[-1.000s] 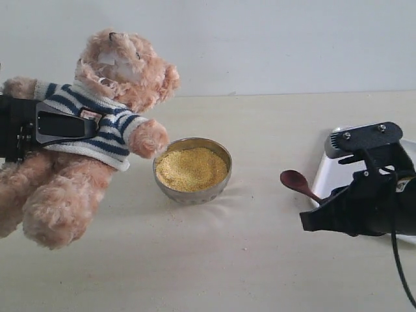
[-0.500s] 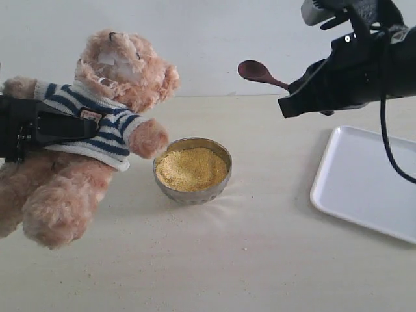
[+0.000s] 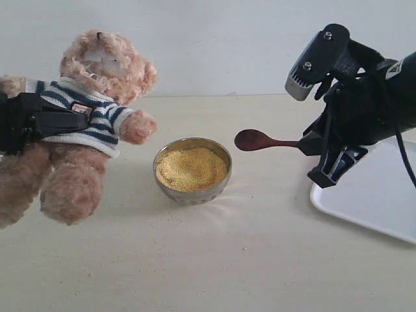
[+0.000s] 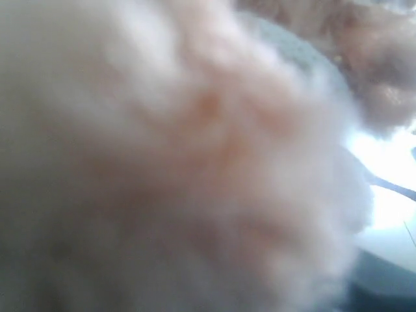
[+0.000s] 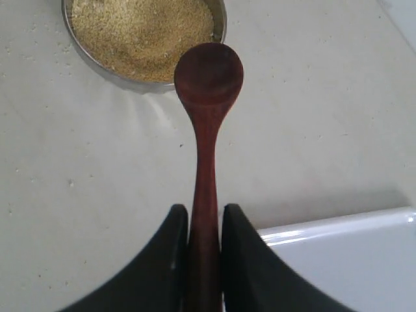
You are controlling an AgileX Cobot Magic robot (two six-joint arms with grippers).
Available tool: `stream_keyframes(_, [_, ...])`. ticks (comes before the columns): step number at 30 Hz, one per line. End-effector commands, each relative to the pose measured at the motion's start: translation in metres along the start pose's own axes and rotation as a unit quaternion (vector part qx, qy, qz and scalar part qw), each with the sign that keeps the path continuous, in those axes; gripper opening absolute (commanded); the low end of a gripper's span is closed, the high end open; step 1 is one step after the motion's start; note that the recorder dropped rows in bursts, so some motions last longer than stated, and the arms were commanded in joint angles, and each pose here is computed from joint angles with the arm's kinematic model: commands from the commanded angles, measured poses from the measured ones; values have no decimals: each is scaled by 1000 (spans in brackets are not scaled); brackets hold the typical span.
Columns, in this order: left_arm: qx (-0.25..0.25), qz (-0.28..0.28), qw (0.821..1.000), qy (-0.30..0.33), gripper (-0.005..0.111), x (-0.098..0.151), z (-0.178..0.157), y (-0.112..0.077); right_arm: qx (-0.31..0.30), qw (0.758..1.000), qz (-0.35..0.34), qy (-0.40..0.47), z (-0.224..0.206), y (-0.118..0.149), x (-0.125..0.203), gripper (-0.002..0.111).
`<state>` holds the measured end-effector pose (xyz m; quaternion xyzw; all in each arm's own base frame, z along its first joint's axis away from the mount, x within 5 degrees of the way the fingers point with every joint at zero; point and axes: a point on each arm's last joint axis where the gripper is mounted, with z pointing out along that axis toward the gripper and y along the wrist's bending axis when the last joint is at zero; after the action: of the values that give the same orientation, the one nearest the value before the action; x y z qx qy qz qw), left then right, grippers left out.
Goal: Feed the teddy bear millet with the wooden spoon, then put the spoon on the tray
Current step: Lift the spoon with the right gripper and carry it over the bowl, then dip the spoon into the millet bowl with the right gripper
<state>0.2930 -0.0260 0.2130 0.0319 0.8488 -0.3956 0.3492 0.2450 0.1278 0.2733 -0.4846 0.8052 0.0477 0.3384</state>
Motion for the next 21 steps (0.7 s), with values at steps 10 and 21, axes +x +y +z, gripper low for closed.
stream_keyframes(10, [-18,-4,999,-28,5,-7,-4,0,-37,991,-114,52,46,8,-74,0])
stream_keyframes(21, [-31,-3,999,-30,5,-7,-4,3,-43,981,-165,97,74,5,-84,0])
